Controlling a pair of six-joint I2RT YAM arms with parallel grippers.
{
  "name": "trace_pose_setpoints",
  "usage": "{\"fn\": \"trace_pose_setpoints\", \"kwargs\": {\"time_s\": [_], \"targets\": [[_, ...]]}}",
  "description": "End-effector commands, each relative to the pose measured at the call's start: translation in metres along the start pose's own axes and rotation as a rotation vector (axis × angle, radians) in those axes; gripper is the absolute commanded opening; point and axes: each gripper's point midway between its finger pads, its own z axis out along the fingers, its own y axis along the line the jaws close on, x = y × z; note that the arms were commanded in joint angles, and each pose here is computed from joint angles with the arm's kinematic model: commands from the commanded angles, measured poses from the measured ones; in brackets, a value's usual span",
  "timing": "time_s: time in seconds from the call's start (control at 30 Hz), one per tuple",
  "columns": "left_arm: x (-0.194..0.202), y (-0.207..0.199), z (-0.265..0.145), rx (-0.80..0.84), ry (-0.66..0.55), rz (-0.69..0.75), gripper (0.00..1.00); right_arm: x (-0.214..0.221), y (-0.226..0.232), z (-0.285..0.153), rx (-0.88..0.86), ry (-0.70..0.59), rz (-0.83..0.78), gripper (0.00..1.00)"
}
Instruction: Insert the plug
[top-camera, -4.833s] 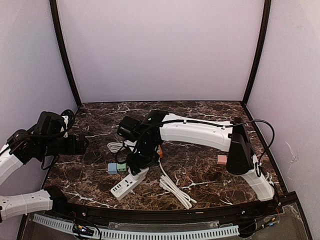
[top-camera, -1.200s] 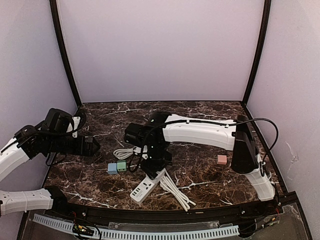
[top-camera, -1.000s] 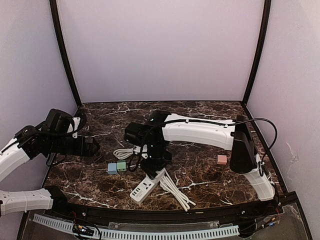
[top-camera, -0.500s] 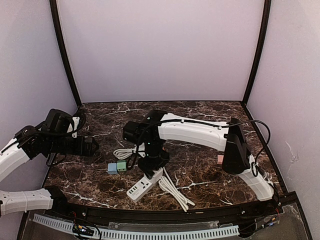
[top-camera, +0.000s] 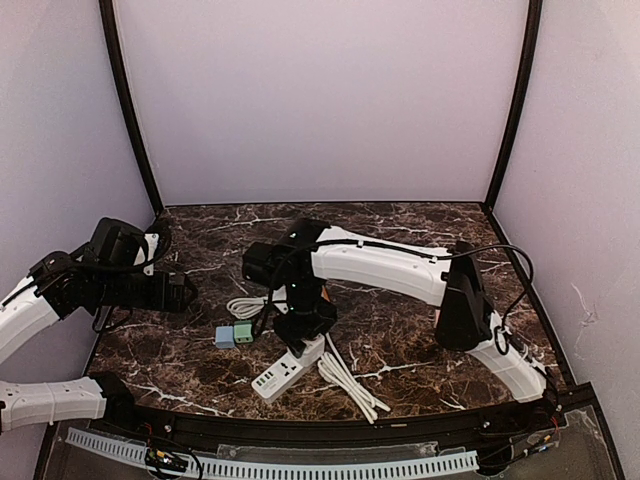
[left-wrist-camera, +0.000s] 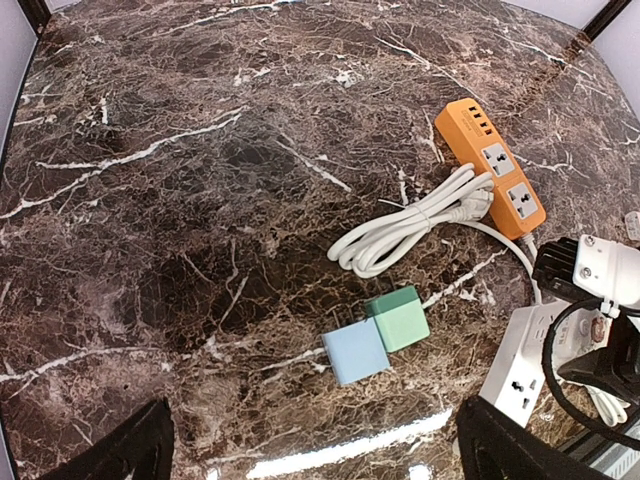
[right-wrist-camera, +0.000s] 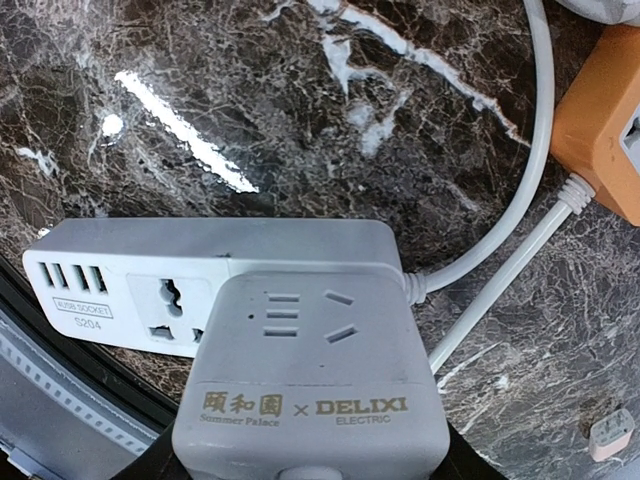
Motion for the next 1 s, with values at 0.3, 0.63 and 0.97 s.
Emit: {"fn": "trace_pose_setpoints", "kwargs": {"time_s": [0.3,0.63,0.97], "targets": [[0.006,0.006,0.002,-0.024,0.009,0.006,0.99,0.01,0.018,0.128,0.094,0.145,0.045,0.0],[0.005,0.009,0.001,-0.041,0.003,0.005,0.99,0.041,0.031,0.159,0.07,0.137,0.023,0.0],[0.005,0.011,0.001,-0.053,0.0,0.005,0.99,0.031,0.025,0.135,0.054,0.042,0.025,0.0]]}}
